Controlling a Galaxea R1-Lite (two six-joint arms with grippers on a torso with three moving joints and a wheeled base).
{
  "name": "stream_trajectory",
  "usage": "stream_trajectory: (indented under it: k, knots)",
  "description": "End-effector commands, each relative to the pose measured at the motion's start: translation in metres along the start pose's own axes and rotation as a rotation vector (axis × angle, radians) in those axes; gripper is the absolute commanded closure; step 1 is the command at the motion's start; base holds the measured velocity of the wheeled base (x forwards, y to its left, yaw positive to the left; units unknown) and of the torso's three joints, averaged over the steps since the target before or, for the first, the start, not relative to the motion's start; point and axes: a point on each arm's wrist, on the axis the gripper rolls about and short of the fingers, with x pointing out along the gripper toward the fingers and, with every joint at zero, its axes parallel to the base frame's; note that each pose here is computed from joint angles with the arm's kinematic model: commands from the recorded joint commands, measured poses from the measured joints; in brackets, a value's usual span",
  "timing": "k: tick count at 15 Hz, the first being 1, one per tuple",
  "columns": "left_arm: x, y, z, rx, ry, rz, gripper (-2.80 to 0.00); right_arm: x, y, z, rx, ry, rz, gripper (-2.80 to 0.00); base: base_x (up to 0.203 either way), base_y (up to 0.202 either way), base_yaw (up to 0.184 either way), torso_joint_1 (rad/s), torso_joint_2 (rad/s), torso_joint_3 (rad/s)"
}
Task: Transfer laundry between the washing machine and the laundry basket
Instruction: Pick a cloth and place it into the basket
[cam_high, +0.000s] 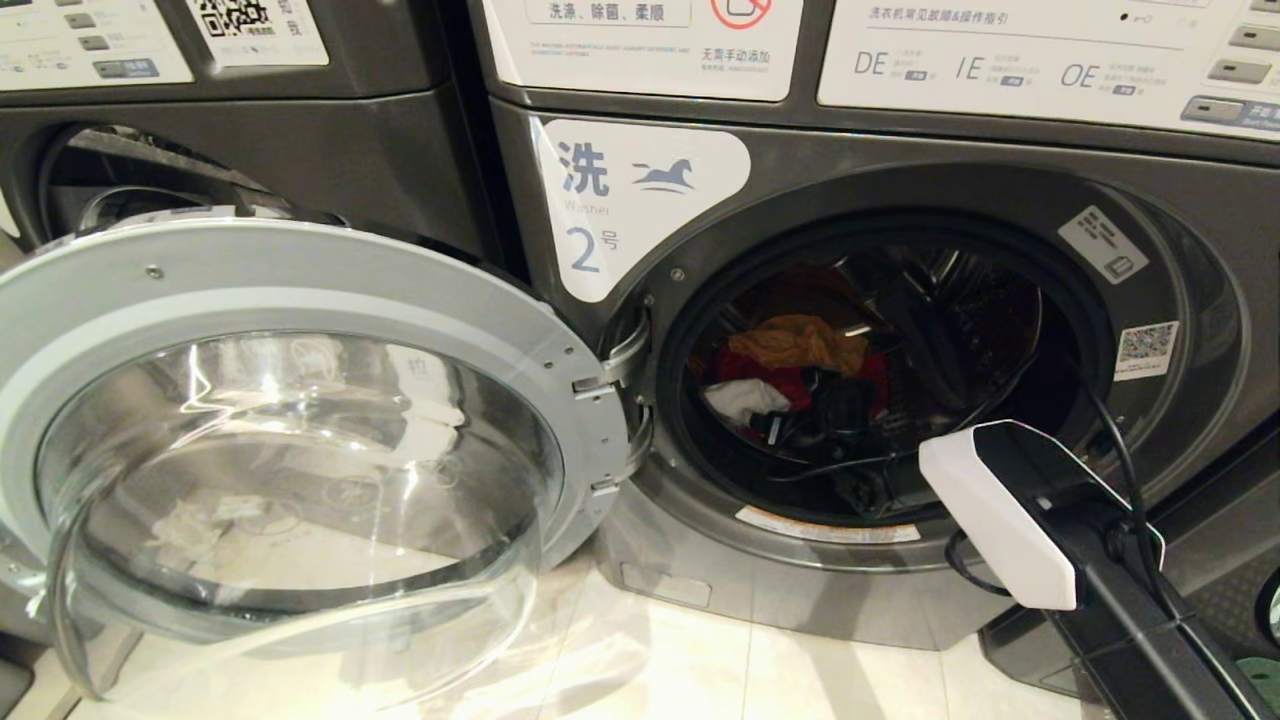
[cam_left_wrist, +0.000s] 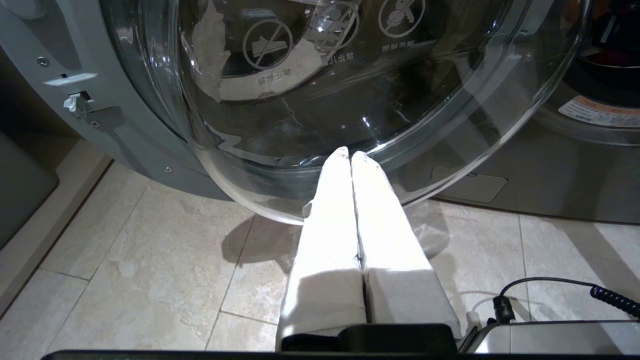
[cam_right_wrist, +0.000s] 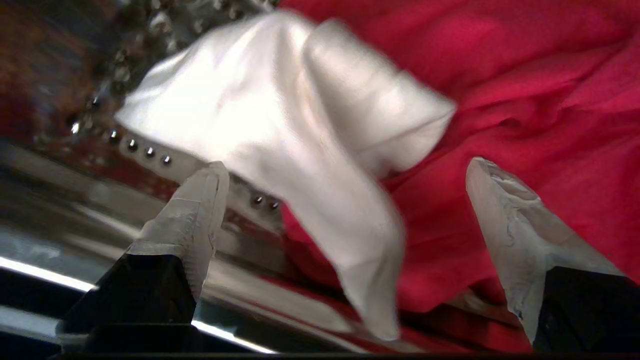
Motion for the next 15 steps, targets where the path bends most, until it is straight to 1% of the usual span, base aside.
stream_trajectory:
  k: [1, 6, 8, 12, 15]
  knots:
    - [0.000, 0.000, 0.000, 0.001, -0.001, 0.000, 0.00, 0.000, 0.001, -0.001, 0.000, -0.001, 0.004, 0.00, 0.000, 0.000, 0.000, 0.000, 0.00, 0.000]
    - [0.000, 0.000, 0.000, 0.001, -0.001, 0.000, 0.00, 0.002, 0.007, -0.010, -0.005, 0.016, 0.014, 0.00, 0.000, 0.000, 0.000, 0.000, 0.00, 0.000]
    - [0.000, 0.000, 0.000, 0.001, -0.001, 0.000, 0.00, 0.001, 0.007, -0.009, -0.003, 0.015, 0.006, 0.00, 0.000, 0.000, 0.000, 0.000, 0.00, 0.000]
    - [0.000, 0.000, 0.000, 0.001, -0.001, 0.000, 0.00, -0.006, 0.010, 0.018, -0.007, -0.031, 0.008, 0.00, 0.000, 0.000, 0.000, 0.000, 0.00, 0.000]
    - [0.000, 0.000, 0.000, 0.001, -0.001, 0.000, 0.00, -0.027, 0.014, 0.040, -0.010, -0.025, -0.004, 0.00, 0.000, 0.000, 0.000, 0.000, 0.00, 0.000]
